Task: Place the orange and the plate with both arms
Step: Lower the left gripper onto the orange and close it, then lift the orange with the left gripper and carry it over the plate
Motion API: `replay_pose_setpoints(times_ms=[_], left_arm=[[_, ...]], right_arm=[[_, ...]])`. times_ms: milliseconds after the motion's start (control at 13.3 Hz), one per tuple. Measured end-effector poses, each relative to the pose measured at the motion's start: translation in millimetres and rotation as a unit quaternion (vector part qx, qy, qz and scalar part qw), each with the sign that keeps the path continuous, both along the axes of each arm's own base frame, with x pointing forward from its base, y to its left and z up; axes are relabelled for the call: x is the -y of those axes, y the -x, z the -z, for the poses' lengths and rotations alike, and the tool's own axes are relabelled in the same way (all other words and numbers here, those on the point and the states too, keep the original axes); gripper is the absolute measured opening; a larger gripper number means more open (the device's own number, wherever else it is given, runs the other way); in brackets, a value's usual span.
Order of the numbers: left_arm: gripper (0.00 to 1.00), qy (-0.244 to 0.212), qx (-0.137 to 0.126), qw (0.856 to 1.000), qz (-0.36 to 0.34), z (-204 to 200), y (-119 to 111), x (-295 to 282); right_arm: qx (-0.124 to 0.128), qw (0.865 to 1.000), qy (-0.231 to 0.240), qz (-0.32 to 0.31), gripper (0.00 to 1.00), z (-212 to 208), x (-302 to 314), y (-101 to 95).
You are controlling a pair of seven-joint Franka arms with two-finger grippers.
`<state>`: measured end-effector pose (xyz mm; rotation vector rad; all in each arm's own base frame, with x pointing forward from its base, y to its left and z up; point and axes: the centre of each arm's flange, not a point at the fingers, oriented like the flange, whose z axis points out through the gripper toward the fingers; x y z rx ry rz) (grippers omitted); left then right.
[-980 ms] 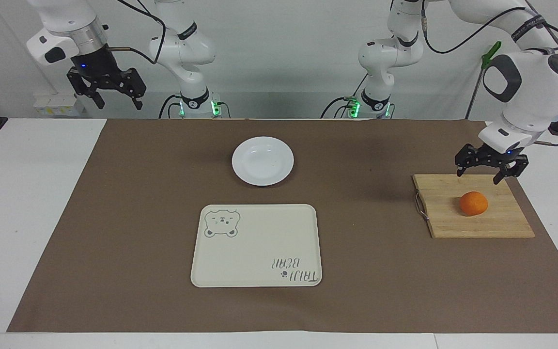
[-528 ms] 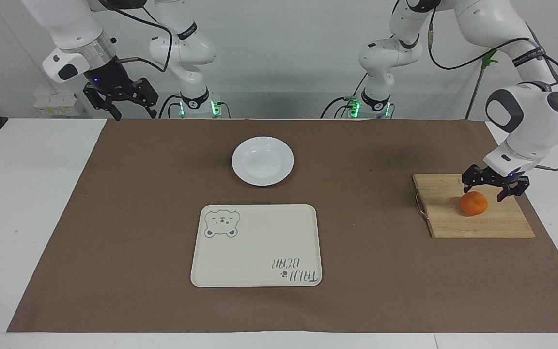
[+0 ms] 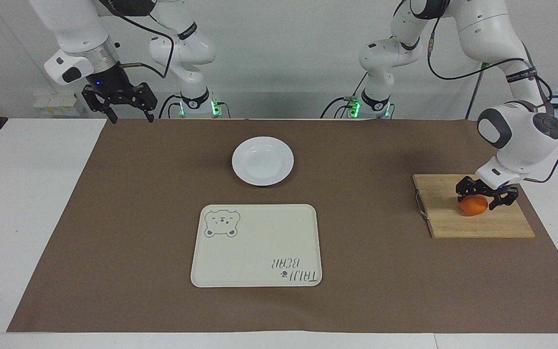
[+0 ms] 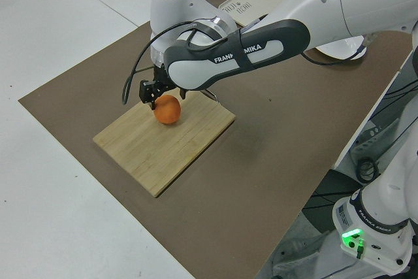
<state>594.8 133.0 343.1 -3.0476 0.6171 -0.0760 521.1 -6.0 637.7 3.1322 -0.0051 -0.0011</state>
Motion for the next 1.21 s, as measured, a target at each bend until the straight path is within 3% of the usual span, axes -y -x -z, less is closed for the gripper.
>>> replay_pose_setpoints(times_ms=[75,226,452,603,905,1207], left_arm=[[1.0,0.0,-0.002,1.0,-0.004,5,3,-4],[0.77,0.001,-0.004,1.0,-0.01,5,6,-11],[0.77,0.002,-0.008,1.0,-0.012,4,7,-13],[0.77,0.002,0.003,1.0,0.007,-10,1,9],[0.77,0.004,0.004,0.997,0.076,-54,-1,139],[0.77,0.006,-0.01,0.988,0.155,-54,26,289]], right_arm=[[-0.002,1.0,0.014,-0.006,1.0,-4,-3,1.9],[-0.01,1.0,0.023,-0.009,1.0,-15,-5,8.5],[-0.011,1.0,0.014,-0.006,1.0,-22,-7,11.8],[-0.01,1.0,0.013,-0.004,1.0,-22,-7,11.8],[-0.01,1.0,0.012,-0.001,1.0,-23,-4,11.8],[-0.01,1.0,0.011,0.008,1.0,-23,6,11.9]])
